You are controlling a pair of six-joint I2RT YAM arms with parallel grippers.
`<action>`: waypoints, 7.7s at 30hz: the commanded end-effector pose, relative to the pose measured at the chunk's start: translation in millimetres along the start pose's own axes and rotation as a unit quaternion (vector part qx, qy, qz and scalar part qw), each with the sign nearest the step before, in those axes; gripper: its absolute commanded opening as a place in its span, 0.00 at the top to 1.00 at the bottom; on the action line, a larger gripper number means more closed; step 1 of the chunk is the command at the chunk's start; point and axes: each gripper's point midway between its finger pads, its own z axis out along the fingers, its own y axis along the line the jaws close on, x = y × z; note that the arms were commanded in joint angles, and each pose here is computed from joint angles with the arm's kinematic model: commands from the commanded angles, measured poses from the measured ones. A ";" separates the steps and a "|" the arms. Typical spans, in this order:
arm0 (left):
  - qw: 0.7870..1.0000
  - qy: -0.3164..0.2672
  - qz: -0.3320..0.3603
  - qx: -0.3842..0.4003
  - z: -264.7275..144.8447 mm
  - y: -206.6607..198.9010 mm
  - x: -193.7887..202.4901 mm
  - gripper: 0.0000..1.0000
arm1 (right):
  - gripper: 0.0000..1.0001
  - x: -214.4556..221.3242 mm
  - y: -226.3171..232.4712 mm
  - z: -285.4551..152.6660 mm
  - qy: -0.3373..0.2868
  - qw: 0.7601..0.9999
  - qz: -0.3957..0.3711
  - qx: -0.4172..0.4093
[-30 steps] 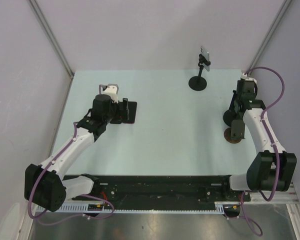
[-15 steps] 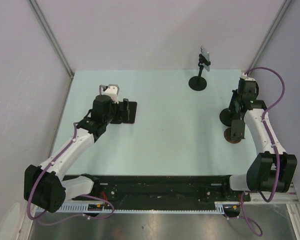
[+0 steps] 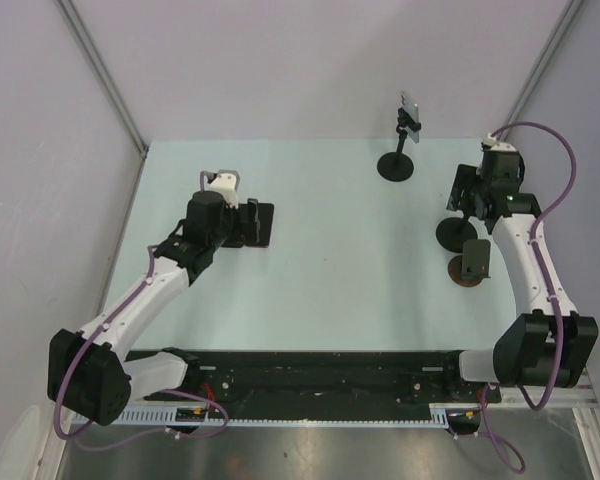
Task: Remove the phone from the phone stand
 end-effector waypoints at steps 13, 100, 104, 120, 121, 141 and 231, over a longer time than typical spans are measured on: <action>0.998 -0.038 -0.024 0.053 -33.3 -16.8 -7.5 0.00 | 0.16 -151.3 81.7 -27.8 -0.219 0.959 -0.093 -0.154; 0.903 -0.128 0.139 0.385 -12.4 -222.3 -27.0 0.02 | 1.00 33.8 277.6 -151.8 -0.223 0.882 -0.176 -0.376; 0.903 -0.123 0.140 0.386 -9.8 -225.0 -19.0 0.06 | 1.00 38.6 276.1 -154.6 -0.222 0.881 -0.174 -0.380; 0.908 -0.127 0.139 0.375 10.7 -228.0 -7.6 0.92 | 1.00 55.4 271.0 -155.2 -0.215 0.884 -0.165 -0.381; 0.907 -0.128 0.139 0.377 9.6 -228.2 -6.9 1.00 | 0.98 58.3 269.6 -151.6 -0.212 0.886 -0.167 -0.376; 0.896 -0.134 0.152 0.396 -6.6 -228.8 4.0 1.00 | 0.62 51.7 286.3 -126.2 -0.242 0.891 -0.160 -0.350; 0.856 -0.142 0.142 0.477 12.6 -276.1 12.2 0.42 | 1.00 52.7 253.9 -140.5 -0.226 0.919 -0.089 -0.309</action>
